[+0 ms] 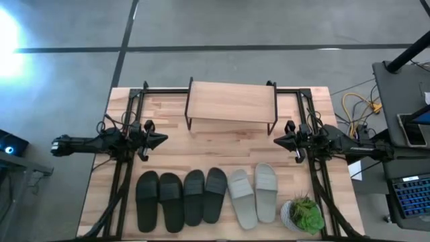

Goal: Pick and place slides into the shelf

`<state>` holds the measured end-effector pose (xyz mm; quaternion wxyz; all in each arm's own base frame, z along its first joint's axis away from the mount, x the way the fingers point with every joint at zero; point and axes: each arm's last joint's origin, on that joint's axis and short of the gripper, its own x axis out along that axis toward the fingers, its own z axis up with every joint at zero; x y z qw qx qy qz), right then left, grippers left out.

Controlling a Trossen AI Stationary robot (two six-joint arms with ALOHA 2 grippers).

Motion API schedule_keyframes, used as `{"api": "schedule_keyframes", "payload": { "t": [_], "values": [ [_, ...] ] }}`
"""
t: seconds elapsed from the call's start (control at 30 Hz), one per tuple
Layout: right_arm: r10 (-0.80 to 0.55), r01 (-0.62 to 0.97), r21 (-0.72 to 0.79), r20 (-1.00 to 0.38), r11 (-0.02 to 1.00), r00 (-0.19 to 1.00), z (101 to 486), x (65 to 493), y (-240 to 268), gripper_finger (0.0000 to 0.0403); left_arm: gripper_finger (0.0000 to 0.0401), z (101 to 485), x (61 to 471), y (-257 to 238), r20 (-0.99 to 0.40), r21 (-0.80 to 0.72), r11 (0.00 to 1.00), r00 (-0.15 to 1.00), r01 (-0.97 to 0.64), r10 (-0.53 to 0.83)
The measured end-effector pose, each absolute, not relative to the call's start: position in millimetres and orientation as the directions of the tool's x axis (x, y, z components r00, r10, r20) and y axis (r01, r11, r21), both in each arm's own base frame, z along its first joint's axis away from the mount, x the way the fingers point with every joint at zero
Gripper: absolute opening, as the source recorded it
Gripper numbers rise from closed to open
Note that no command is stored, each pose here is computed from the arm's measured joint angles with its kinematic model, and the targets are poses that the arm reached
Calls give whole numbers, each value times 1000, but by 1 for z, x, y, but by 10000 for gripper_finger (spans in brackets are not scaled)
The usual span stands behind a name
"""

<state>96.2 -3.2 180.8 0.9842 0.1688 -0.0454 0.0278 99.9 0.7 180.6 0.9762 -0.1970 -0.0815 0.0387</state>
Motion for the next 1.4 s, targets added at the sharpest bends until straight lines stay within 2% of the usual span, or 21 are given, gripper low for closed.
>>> {"api": "schedule_keyframes", "payload": {
  "t": [0.63,0.7,0.77,0.93,1.07,1.17,1.27,1.4],
  "values": [
    [38,-70,330,101,942,994,181,96,-3,8,0,181,100,1,144,-391,919,984,-44,108],
    [-2,-42,334,131,942,991,184,96,-4,9,0,181,100,1,144,-391,919,984,-44,108],
    [-58,-26,408,191,913,980,190,95,-6,8,0,181,100,1,143,-391,919,984,-44,108],
    [-108,-168,689,338,705,935,204,91,-7,8,0,181,100,1,144,-391,919,984,-44,108],
    [-173,-172,717,381,675,908,209,89,-9,9,0,181,100,1,144,-391,919,984,-44,108],
    [-213,-142,707,388,693,896,212,88,-10,8,0,180,100,1,143,-391,919,984,-44,108],
    [-325,-49,696,396,716,859,218,85,-13,8,0,181,100,1,144,-391,920,984,-43,107],
    [-453,-3,755,398,656,798,226,81,-17,8,0,181,100,1,143,-391,919,984,-44,108]
  ]
}}
